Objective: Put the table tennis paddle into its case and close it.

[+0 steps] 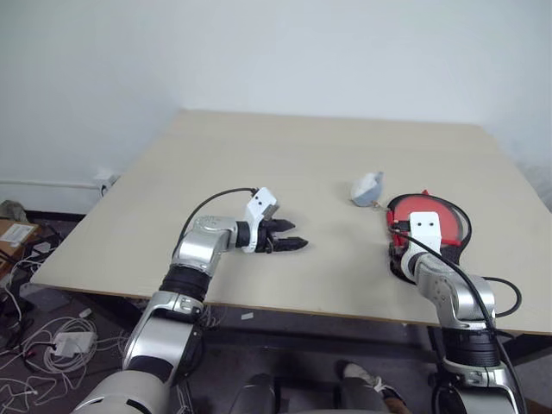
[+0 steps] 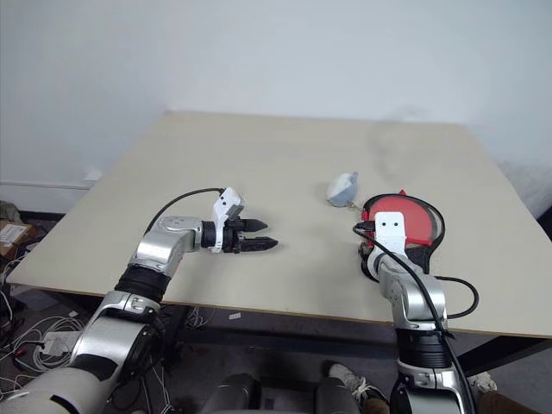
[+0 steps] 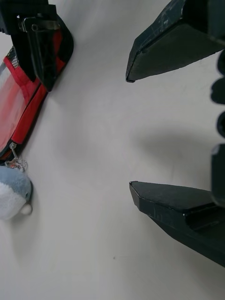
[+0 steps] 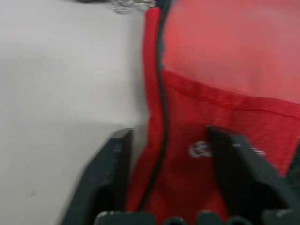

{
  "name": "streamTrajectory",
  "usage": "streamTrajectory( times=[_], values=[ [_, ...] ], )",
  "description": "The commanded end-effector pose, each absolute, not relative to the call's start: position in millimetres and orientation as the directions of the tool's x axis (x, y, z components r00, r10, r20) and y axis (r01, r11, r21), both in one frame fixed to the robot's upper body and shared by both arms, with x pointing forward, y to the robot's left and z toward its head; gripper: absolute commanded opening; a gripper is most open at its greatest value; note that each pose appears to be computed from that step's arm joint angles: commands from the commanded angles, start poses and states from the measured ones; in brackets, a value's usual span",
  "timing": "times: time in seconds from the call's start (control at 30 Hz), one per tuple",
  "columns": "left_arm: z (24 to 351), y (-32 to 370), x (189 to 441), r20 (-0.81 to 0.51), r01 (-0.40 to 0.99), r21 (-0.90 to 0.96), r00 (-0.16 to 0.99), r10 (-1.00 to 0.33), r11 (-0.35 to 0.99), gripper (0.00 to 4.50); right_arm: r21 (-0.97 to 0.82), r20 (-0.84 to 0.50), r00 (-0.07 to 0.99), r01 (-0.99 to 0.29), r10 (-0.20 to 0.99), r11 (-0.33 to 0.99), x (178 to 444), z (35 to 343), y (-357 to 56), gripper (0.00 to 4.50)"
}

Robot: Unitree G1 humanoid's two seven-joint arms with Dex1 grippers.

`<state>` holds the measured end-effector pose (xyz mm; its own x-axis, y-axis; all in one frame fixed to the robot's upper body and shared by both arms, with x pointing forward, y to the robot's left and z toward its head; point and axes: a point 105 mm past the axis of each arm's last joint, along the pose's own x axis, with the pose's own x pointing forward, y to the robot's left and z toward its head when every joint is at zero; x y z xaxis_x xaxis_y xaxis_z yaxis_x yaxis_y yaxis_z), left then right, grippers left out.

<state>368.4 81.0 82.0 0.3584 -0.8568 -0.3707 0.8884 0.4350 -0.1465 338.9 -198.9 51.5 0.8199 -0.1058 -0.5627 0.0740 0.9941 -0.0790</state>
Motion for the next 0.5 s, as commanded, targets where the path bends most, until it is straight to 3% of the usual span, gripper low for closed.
streamTrajectory(
  times=[0.03, 0.13, 0.17, 0.5],
  values=[
    [101.4, 76.7, 370.6, -0.314, 0.897, -0.107, 0.380, -0.870, 0.430, 3.58, -0.074, -0.647, 0.754, 0.091, -0.117, 0.993, 332.1, 30.4, -201.0, 1.16],
    [99.9, 74.5, 368.4, -0.313, 0.897, -0.105, 0.380, -0.870, 0.430, 3.58, -0.081, -0.650, 0.749, 0.096, -0.125, 0.992, 335.2, 31.0, -205.6, 0.19],
    [99.7, 74.5, 367.8, -0.312, 0.897, -0.101, 0.383, -0.870, 0.431, 3.58, -0.080, -0.654, 0.747, 0.096, -0.125, 0.992, 336.3, 31.1, -205.6, 0.08],
    [104.1, 77.8, 371.0, -0.295, 0.884, -0.081, 0.420, -0.858, 0.461, 3.58, -0.069, -0.657, 0.751, 0.023, -0.063, 0.997, 351.4, 33.8, -187.7, 0.08]
  ],
)
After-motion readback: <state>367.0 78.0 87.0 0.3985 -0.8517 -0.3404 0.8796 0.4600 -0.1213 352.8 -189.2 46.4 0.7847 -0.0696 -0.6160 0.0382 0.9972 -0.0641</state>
